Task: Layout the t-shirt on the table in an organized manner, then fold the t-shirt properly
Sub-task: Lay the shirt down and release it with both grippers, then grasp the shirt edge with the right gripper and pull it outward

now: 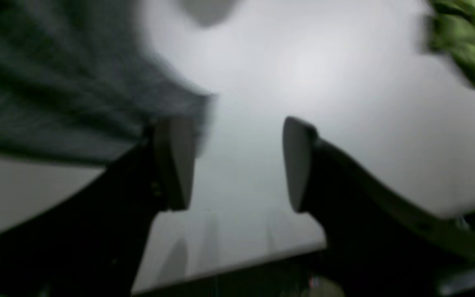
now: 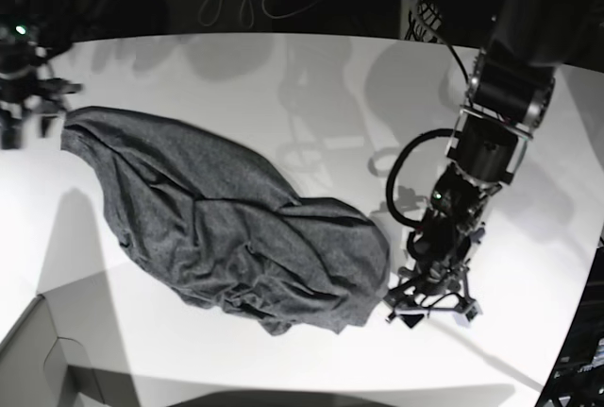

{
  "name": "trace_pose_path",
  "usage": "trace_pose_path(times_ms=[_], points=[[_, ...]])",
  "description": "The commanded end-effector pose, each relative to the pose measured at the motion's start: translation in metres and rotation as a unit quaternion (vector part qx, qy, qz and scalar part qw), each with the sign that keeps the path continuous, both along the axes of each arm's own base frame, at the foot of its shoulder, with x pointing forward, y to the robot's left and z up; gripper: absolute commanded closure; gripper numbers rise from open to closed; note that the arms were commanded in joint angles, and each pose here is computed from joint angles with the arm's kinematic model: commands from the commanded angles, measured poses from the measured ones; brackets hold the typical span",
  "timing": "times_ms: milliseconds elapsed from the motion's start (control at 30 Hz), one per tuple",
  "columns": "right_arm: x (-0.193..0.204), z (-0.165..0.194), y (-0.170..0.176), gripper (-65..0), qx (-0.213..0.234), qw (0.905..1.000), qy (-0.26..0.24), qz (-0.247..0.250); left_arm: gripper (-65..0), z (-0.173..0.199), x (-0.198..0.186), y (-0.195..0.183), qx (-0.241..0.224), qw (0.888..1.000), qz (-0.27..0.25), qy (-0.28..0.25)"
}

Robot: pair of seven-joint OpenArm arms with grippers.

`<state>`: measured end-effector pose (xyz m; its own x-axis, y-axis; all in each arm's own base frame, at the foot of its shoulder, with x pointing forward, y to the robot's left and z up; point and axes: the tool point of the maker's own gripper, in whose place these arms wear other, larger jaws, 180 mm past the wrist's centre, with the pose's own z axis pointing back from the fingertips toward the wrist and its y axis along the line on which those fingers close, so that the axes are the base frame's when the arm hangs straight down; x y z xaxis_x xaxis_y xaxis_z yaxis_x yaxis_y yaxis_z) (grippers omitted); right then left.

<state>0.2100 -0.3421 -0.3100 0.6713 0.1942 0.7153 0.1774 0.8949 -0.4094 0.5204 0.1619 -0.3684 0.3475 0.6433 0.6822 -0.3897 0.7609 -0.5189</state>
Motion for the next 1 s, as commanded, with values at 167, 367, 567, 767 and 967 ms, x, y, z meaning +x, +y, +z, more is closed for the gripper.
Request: trace_pose_path(times_ms=[167,367,567,767,967], points=[[0.048,0.024,0.047,-35.1,0.019,0.995,-0.059,0.078,-42.4,0.023,0.009,0.041,0.024,0.999,0.022,-0.029],[0.107,0.001,0.178,-35.1,0.094,0.9612,-0.052,0.254,-42.3,0.01,-0.02,0.119,0.075,0.995,0.062,-0.006],[0.141,-0.032,0.27,-35.3,0.152,0.9207,-0.011,0.359,-42.3,0.016,-0.05,0.169,0.121,0.99,0.066,-0.008],[0.166,-0.035,0.334,-35.3,0.199,0.8919,-0.003,0.406,-42.3,0.02,-0.067,0.173,0.139,0.989,0.044,-0.016],[0.155,-0.06,0.383,-35.3,0.232,0.86,0.023,0.454,-42.3,0.016,-0.075,0.158,0.133,0.991,0.024,-0.017]])
